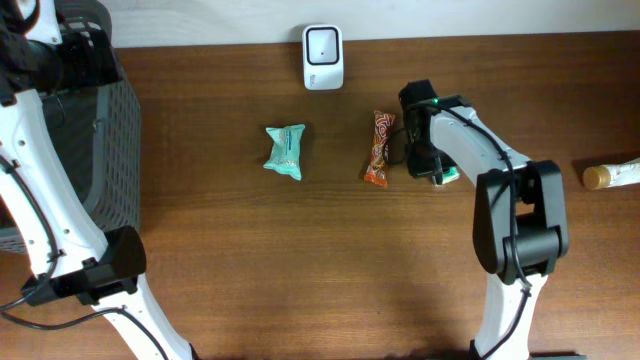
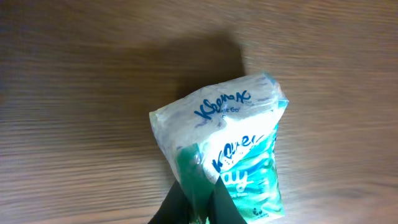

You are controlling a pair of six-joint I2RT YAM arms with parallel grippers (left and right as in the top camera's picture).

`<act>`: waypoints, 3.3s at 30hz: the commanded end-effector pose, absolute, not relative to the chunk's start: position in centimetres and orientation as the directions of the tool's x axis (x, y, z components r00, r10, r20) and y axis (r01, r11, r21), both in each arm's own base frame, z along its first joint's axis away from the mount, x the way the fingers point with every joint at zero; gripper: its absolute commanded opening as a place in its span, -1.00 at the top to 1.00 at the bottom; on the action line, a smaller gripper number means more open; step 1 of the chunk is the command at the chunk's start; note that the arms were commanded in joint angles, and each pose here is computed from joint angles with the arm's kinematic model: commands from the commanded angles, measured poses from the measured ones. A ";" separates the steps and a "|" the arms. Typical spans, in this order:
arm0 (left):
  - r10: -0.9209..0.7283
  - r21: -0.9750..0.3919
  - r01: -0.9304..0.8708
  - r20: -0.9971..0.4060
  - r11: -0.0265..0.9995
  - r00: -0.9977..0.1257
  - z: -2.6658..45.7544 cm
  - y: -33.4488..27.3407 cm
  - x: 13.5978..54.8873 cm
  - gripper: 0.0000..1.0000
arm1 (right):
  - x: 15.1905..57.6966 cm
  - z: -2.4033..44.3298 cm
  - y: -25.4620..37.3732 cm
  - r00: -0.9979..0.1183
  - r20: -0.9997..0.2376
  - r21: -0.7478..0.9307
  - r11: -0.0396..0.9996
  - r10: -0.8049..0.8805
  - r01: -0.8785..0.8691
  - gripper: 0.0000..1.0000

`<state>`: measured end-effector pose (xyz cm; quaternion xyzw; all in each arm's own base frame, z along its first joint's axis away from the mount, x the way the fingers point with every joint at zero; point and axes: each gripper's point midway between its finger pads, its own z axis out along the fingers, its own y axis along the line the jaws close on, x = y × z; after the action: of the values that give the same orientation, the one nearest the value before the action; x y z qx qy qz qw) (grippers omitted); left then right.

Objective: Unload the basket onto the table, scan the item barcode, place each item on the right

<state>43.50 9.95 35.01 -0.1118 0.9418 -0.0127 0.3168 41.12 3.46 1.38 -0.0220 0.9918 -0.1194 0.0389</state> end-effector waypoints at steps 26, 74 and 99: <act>-0.222 -0.091 -0.211 -0.615 0.973 -0.757 36.2 10.0 42.8 -0.98 | 38.5 2.0 2.5 -0.989 0.047 0.635 0.760 0.142 0.139 0.21; -0.223 -0.092 -0.212 -0.615 0.973 -0.757 36.2 10.0 42.8 -0.98 | 62.0 18.0 20.4 -0.437 -0.728 -0.483 0.847 -0.529 -0.221 0.92; -0.222 -0.091 -0.211 -0.615 0.973 -0.757 36.2 10.0 42.8 -0.98 | 65.4 15.3 22.3 -0.274 -0.792 -0.441 0.822 -0.545 -0.361 0.92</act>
<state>43.49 9.94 35.03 -0.1117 0.9418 -0.0129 0.3170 65.18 22.51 15.86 -0.2766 0.7952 -0.0842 0.5330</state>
